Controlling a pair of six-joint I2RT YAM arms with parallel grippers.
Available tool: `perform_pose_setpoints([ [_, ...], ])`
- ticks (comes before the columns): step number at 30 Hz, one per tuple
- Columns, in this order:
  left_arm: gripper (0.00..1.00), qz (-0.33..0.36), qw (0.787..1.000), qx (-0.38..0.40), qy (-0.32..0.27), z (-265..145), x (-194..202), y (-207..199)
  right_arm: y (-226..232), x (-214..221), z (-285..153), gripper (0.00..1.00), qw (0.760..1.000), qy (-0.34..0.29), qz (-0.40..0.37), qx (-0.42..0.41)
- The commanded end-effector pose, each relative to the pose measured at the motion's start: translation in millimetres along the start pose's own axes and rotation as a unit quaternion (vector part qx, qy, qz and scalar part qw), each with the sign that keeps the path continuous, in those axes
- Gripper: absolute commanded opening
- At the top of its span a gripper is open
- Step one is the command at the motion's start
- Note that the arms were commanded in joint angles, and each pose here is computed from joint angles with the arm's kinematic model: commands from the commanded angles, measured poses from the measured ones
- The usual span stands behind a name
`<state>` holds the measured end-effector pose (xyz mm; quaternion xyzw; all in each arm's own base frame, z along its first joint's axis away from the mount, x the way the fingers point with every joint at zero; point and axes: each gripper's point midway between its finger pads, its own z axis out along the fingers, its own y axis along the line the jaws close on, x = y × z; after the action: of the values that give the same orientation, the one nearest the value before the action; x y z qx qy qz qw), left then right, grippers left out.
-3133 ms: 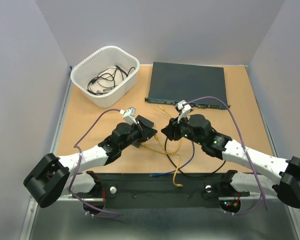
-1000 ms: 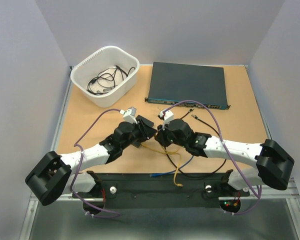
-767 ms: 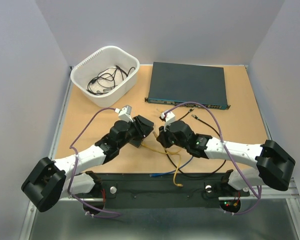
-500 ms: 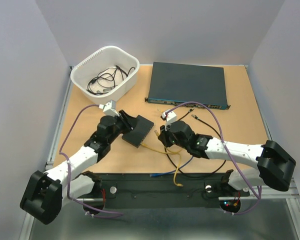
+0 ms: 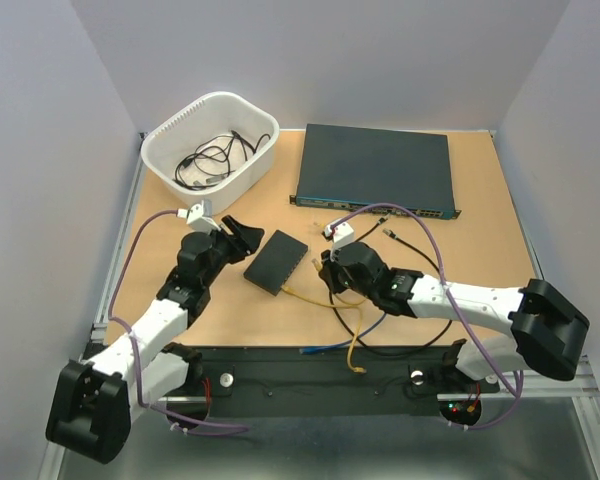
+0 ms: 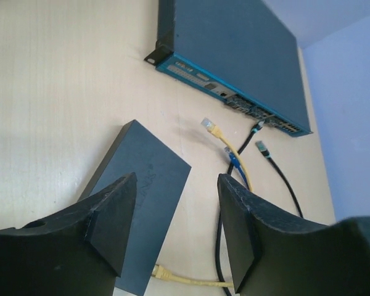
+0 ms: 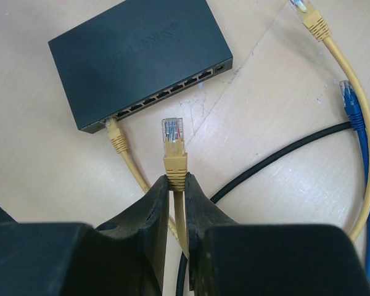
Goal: Insert the plug into the switch port
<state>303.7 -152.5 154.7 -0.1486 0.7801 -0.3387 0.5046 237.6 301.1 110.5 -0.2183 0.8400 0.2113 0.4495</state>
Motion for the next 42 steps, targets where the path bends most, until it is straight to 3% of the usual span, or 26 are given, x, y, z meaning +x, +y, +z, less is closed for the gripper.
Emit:
perform_pose_setpoints([
  [1, 0.82, 0.026, 0.990, 0.089, -0.103, -27.6, -36.8, -31.6, -2.9, 5.0, 6.4, 0.00, 1.000, 0.002, -0.013, 0.014],
  [2, 0.92, 0.027, 0.989, 0.092, -0.110, -31.3, -36.3, -29.5, -1.4, 5.4, 8.0, 0.01, 1.000, 0.005, -0.012, 0.012],
  [3, 0.93, 0.026, 0.987, 0.098, -0.126, -37.5, -42.6, -33.1, -1.3, 7.2, 9.4, 0.00, 1.000, 0.008, -0.013, 0.012],
  [7, 0.93, 0.041, 0.989, 0.067, -0.124, -35.2, -44.4, -23.4, 0.0, 12.0, 18.3, 0.00, 1.000, 0.020, -0.017, 0.014],
  [10, 0.93, 0.056, 0.994, 0.036, -0.088, -19.6, -35.4, -12.0, 1.4, 14.5, 25.6, 0.00, 0.999, 0.029, -0.020, 0.017],
  [15, 0.86, 0.058, 0.998, -0.013, 0.013, 17.9, -1.2, 15.0, 8.1, 15.3, 38.7, 0.01, 0.999, 0.043, -0.030, 0.010],
  [20, 0.81, 0.042, 0.997, -0.017, 0.067, 36.3, 24.0, 26.8, 11.8, 17.7, 50.8, 0.00, 0.997, 0.057, -0.043, 0.008],
  [42, 0.72, 0.025, 0.991, -0.011, 0.132, 51.6, 68.5, 47.6, 42.5, 38.3, 74.7, 0.00, 0.993, 0.097, -0.052, -0.028],
])
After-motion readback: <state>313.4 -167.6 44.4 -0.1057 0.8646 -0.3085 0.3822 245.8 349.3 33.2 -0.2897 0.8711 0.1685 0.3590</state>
